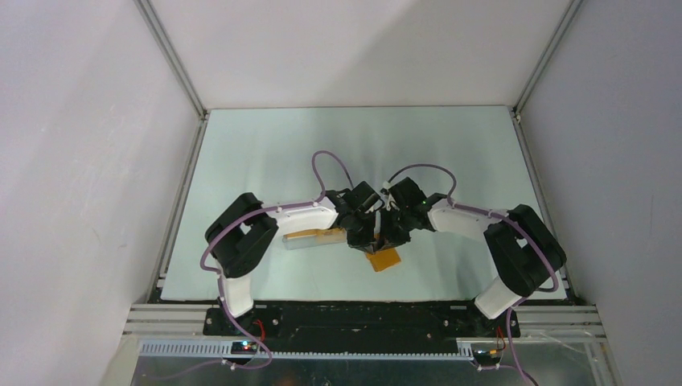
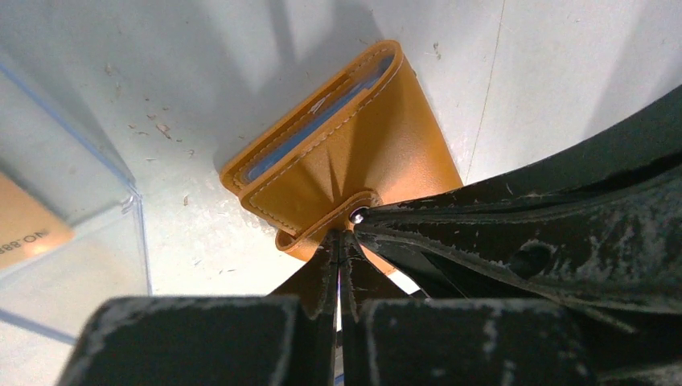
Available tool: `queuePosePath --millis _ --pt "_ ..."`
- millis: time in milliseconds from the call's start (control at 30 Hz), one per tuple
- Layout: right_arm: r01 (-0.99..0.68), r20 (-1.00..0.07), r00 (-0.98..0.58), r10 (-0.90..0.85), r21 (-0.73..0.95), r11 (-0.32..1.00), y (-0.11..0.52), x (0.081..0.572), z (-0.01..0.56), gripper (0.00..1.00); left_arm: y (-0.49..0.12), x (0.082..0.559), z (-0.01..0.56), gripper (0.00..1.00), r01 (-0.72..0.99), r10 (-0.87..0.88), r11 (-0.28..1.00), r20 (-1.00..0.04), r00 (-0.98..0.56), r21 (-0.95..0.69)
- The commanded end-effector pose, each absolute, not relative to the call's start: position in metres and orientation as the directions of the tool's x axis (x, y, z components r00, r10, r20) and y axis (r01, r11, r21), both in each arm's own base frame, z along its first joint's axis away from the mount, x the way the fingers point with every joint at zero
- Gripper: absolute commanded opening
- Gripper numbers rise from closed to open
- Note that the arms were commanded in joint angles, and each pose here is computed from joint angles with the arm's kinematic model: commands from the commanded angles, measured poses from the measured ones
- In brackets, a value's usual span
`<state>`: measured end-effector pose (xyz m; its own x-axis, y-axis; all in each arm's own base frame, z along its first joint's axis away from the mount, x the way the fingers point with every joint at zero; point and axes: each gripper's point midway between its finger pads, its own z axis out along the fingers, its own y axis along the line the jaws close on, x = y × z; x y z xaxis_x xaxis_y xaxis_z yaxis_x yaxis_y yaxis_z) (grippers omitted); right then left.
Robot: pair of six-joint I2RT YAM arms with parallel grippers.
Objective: Put the credit cards into the card holder
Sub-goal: Close the card holder at the center of the board.
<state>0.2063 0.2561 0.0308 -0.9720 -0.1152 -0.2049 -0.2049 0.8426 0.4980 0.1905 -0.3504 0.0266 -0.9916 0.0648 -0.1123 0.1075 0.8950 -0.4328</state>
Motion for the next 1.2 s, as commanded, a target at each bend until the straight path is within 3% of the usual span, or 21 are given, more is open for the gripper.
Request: queuePosePath --millis 0,167,367,467,733,1167 --pt "-0.152 -0.132 -0.986 -0.101 0.462 0.874 0.231 0.19 0.01 0.0 -0.357 0.202 0.014 0.0 0.152 0.084 0.902 -0.183 -0.98 -0.404" --pt "-0.148 -0.175 -0.984 -0.04 0.666 0.731 0.252 0.208 0.062 0.06 -0.359 0.203 0.017 0.0 0.165 0.093 0.898 -0.191 -0.977 -0.407" --pt "-0.142 -0.202 -0.979 0.014 0.732 0.666 0.25 0.217 0.094 0.15 -0.364 0.201 0.021 0.0 0.196 0.117 0.889 -0.208 -0.971 -0.414" --pt "-0.125 -0.187 -0.982 0.015 0.715 0.688 0.245 0.216 0.088 0.14 -0.366 0.201 0.022 0.0 0.204 0.123 0.886 -0.213 -0.969 -0.416" --pt "-0.064 -0.099 -0.995 -0.01 0.565 0.823 0.222 0.205 0.037 0.0 -0.367 0.203 0.031 0.0 0.222 0.129 0.88 -0.238 -0.963 -0.421" --pt "-0.054 -0.03 -0.999 -0.045 0.501 0.864 0.223 0.195 0.001 0.0 -0.375 0.196 0.03 0.0 0.264 0.175 0.863 -0.236 -0.956 -0.431"
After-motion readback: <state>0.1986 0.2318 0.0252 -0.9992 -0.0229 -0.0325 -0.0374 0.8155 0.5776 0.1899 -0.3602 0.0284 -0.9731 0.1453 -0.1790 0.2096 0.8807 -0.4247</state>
